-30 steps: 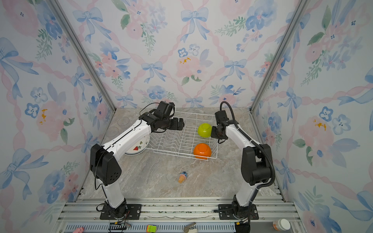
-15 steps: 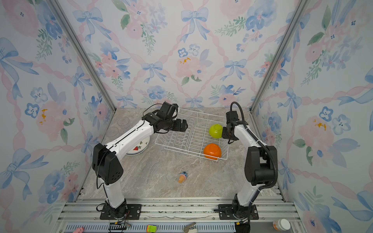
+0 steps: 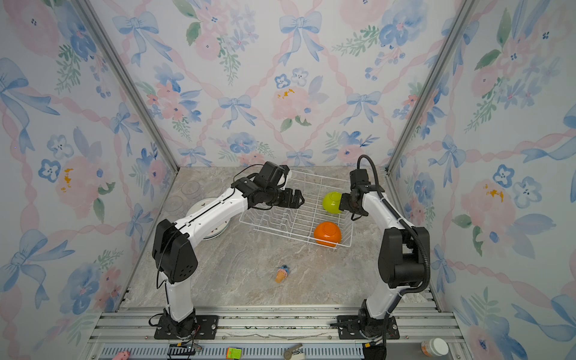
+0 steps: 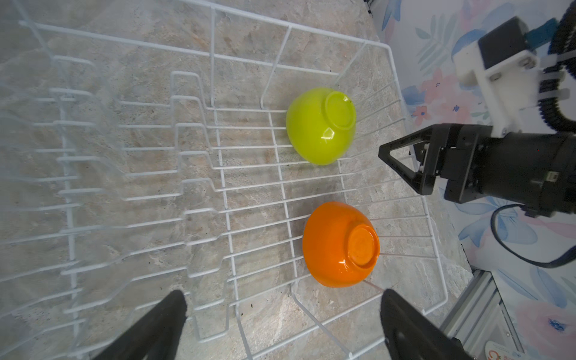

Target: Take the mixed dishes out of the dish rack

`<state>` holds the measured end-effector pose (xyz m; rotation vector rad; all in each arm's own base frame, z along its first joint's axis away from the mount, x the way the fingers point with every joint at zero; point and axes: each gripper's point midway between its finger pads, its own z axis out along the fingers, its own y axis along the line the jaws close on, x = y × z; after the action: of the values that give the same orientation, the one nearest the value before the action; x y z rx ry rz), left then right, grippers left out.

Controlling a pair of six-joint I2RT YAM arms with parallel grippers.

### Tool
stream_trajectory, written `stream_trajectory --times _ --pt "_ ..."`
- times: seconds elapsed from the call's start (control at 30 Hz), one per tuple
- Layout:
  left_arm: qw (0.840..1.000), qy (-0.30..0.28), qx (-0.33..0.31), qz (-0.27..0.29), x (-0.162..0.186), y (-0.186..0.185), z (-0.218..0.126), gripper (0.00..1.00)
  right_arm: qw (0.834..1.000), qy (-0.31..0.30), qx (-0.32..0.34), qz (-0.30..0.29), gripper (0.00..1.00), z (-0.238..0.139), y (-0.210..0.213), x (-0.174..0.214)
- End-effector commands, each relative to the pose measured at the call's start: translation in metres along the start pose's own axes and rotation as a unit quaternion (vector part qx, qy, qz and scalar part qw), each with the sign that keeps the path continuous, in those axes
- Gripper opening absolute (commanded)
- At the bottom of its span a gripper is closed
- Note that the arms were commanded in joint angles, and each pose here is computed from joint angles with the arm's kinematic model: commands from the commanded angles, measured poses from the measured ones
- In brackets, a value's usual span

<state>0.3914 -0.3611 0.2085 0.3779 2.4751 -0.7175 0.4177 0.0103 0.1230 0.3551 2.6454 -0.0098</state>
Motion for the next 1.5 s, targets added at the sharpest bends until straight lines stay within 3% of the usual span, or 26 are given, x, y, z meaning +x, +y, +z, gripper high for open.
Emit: stream_trajectory --times 0.0,0.2,0.37,0.7,0.8,0.97,1.07,1.13,1.47 --pt "1.0 0.015 0.016 -0.015 0.006 -0.006 0.016 0.98 0.999 0.009 -0.024 0.031 0.73 -0.018 0.002 0.018" --pt "1.0 0.008 0.016 -0.016 0.004 -0.006 0.019 0.98 0.997 0.026 -0.057 0.049 0.67 -0.008 0.009 0.046" --pt "1.0 0.013 0.02 -0.015 0.006 -0.007 0.022 0.98 0.998 0.036 -0.044 0.03 0.6 0.004 0.009 0.051" --pt "1.0 0.016 0.014 -0.016 0.009 -0.003 0.024 0.98 0.997 0.053 -0.018 -0.05 0.44 0.017 0.016 0.047" --pt "1.0 0.017 0.014 -0.016 0.009 -0.003 0.025 0.98 0.995 0.06 0.011 -0.083 0.35 0.019 0.013 0.045" --pt "1.0 0.018 0.016 -0.015 0.009 -0.004 0.024 0.98 0.99 0.074 0.038 -0.116 0.31 0.025 0.011 0.041" --pt "1.0 0.017 0.014 -0.016 0.01 -0.003 0.023 0.98 0.989 0.069 0.033 -0.125 0.09 0.028 0.015 0.035" --pt "1.0 0.018 0.013 -0.016 0.011 -0.002 0.024 0.98 0.989 0.067 0.03 -0.129 0.02 0.028 0.017 0.032" --pt "1.0 0.021 0.01 -0.019 0.014 0.0 0.025 0.98 0.976 0.051 0.054 -0.204 0.0 0.03 0.015 0.015"
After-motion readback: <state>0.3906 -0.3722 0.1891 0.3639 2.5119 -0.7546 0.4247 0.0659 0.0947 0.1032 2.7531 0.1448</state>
